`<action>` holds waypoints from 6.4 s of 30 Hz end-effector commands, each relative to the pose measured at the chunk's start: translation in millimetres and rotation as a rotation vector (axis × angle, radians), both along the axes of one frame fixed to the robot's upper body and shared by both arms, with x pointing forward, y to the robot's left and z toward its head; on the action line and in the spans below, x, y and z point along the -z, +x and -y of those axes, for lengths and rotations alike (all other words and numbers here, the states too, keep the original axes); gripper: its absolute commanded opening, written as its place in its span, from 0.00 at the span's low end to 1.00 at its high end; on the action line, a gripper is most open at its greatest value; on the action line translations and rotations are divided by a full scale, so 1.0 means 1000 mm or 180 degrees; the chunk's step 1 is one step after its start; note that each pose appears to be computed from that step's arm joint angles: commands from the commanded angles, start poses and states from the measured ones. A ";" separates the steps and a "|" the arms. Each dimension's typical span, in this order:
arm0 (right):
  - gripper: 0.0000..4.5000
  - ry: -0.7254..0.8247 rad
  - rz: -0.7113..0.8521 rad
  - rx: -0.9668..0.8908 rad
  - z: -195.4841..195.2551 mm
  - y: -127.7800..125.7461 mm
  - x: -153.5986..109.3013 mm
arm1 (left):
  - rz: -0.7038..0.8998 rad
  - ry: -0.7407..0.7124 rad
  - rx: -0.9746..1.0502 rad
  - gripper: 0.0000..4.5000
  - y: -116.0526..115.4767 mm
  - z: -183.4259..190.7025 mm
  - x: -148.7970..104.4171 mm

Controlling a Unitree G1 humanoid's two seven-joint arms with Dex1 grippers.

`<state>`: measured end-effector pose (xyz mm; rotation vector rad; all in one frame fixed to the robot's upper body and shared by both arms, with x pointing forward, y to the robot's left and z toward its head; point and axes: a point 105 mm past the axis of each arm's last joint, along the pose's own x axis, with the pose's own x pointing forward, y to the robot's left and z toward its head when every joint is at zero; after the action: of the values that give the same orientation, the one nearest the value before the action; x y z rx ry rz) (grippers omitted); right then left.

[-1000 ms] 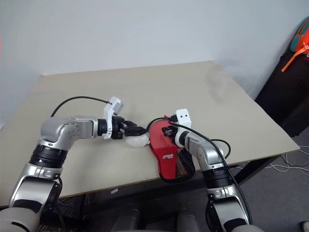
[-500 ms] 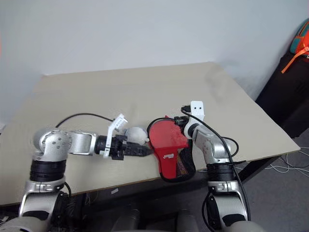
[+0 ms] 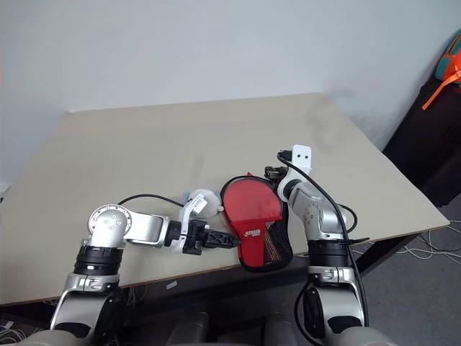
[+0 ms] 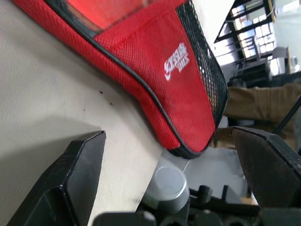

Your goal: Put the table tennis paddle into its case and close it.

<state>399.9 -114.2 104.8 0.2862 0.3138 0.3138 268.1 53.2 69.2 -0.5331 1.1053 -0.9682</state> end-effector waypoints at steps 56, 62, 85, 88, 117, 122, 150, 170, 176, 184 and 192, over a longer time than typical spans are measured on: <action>0.30 -0.0037 0.0311 0.0168 0.005 0.003 -0.026 | -0.0753 -0.0371 0.0991 0.01 -0.056 0.060 0.003; 0.30 -0.0094 0.0310 0.0184 0.008 0.004 -0.024 | -0.0654 -0.0413 0.0593 0.01 -0.039 0.054 0.001; 0.30 -0.0188 0.0258 -0.0262 -0.008 -0.009 -0.018 | -0.0004 -0.0648 0.0534 0.69 -0.033 0.009 -0.041; 0.30 -0.0234 0.0299 -0.0509 -0.017 -0.019 -0.018 | 0.0470 -0.0622 0.0490 0.69 -0.027 -0.002 -0.058; 0.96 -0.0610 -0.0290 -0.1021 -0.032 -0.056 0.034 | 0.2533 0.1014 0.0561 0.99 0.096 -0.046 -0.033; 0.96 -0.0614 -0.0324 -0.1004 -0.032 -0.057 0.036 | 0.2582 0.1181 0.0637 0.99 0.101 -0.053 -0.032; 0.96 -0.0654 -0.0386 -0.1042 -0.036 -0.054 0.036 | 0.2005 0.1288 0.1268 0.99 0.070 -0.076 0.010; 0.19 -0.0897 -0.0643 -0.1135 -0.033 -0.060 0.058 | 0.2232 0.0625 0.0622 0.12 0.106 -0.055 -0.051; 0.01 -0.1096 -0.0911 -0.1239 -0.033 -0.069 0.077 | 0.2314 0.0779 0.0242 0.12 0.136 -0.049 -0.059; 0.01 -0.1171 -0.1014 -0.1298 -0.033 -0.077 0.084 | 0.2381 0.0893 0.0095 0.12 0.156 -0.041 -0.065; 0.01 -0.1165 -0.1134 -0.1230 -0.028 -0.080 0.088 | 0.2517 0.0926 -0.0008 0.12 0.165 -0.042 -0.072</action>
<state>339.4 -78.8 54.1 -0.0816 0.5959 0.5927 414.7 104.3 94.1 0.0466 0.6751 -0.8742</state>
